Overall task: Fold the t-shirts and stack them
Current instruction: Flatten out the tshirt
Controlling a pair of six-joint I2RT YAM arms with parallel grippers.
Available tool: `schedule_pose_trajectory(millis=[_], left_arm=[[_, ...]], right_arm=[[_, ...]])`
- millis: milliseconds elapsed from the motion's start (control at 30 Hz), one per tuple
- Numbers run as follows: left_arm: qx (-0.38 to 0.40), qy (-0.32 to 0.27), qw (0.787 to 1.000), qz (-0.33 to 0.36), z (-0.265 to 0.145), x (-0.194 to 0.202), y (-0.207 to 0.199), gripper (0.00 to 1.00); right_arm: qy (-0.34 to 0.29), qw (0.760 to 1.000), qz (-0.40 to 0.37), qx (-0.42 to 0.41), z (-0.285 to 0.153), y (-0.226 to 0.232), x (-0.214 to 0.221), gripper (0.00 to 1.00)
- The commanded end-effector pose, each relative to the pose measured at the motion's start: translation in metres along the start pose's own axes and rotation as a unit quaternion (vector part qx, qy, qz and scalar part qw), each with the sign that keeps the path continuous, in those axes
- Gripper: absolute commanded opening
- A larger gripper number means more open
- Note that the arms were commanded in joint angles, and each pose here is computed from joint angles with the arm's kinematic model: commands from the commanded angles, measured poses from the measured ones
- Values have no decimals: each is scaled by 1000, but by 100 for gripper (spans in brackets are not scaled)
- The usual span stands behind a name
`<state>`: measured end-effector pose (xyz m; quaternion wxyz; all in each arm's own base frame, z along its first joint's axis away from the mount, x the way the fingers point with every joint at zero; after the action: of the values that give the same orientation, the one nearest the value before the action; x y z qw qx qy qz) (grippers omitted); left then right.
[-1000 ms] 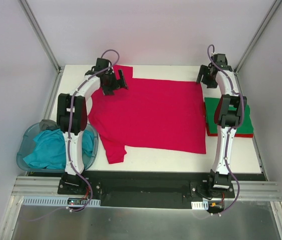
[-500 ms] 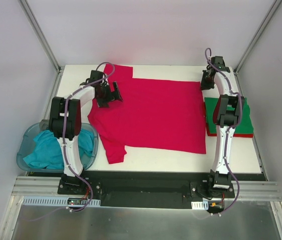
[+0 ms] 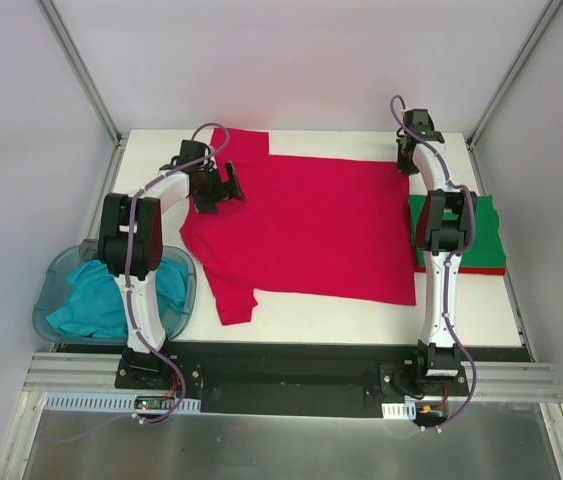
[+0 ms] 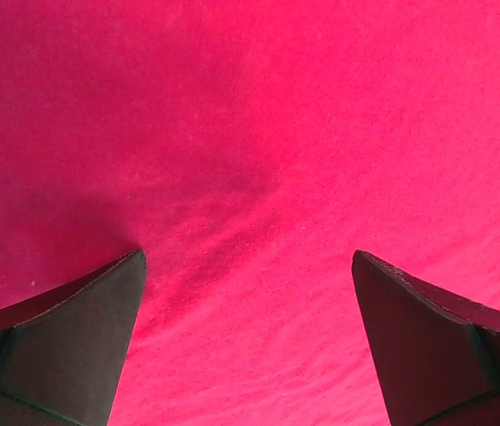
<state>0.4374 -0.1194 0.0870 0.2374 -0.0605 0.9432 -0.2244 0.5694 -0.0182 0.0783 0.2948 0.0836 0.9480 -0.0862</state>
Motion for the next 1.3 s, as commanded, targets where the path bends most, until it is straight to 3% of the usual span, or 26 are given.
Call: schedule_pose_trajectory(millis=[0, 200, 233, 367, 433, 567, 600, 800, 900, 1033, 1267], left_arm=[[18, -21, 1000, 14, -1, -23, -7, 99], [28, -18, 999, -5, 18, -41, -5, 99], [33, -23, 999, -5, 18, -47, -7, 99], [78, -47, 996, 11, -6, -68, -35, 99], [81, -71, 994, 24, -31, -73, -50, 99], [72, -96, 991, 59, -82, -46, -76, 99], [67, -92, 991, 63, -90, -33, -79, 99], [32, -17, 996, 76, -101, 88, -88, 99], [13, 18, 996, 86, -95, 136, -89, 99], [-25, 29, 997, 67, -90, 158, -80, 98], [-101, 0, 995, -6, -88, 164, -58, 96]], right_arm=[[-54, 998, 2, 34, -7, -23, -35, 0], [-75, 997, 9, 22, -5, -30, -43, 0], [-77, 997, 10, 11, -6, -29, -44, 4], [-95, 995, 11, -22, -32, -22, -57, 30], [-112, 993, 15, -46, -61, -18, -69, 54], [-138, 986, 23, -93, -142, -11, -79, 78], [-143, 983, 13, -110, -170, 0, -75, 99], [-31, 987, 65, -144, -231, 16, 49, 96], [6, 970, 104, -219, -239, 32, 119, 96], [38, 955, 99, -278, -233, 40, 197, 96], [105, 967, 96, -211, -204, 25, 251, 96]])
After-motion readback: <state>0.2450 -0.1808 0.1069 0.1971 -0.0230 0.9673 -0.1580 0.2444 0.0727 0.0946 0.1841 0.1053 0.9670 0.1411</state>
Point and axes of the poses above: each gripper's point midway between its finger pads, its own z axis out along the fingers, its own y axis along the line the jaws close on, x = y × z, the point moved 5 cm from there along -z, back along the fingers, and after that the axes turned 6 degrees about z, right-handed, at the moved point
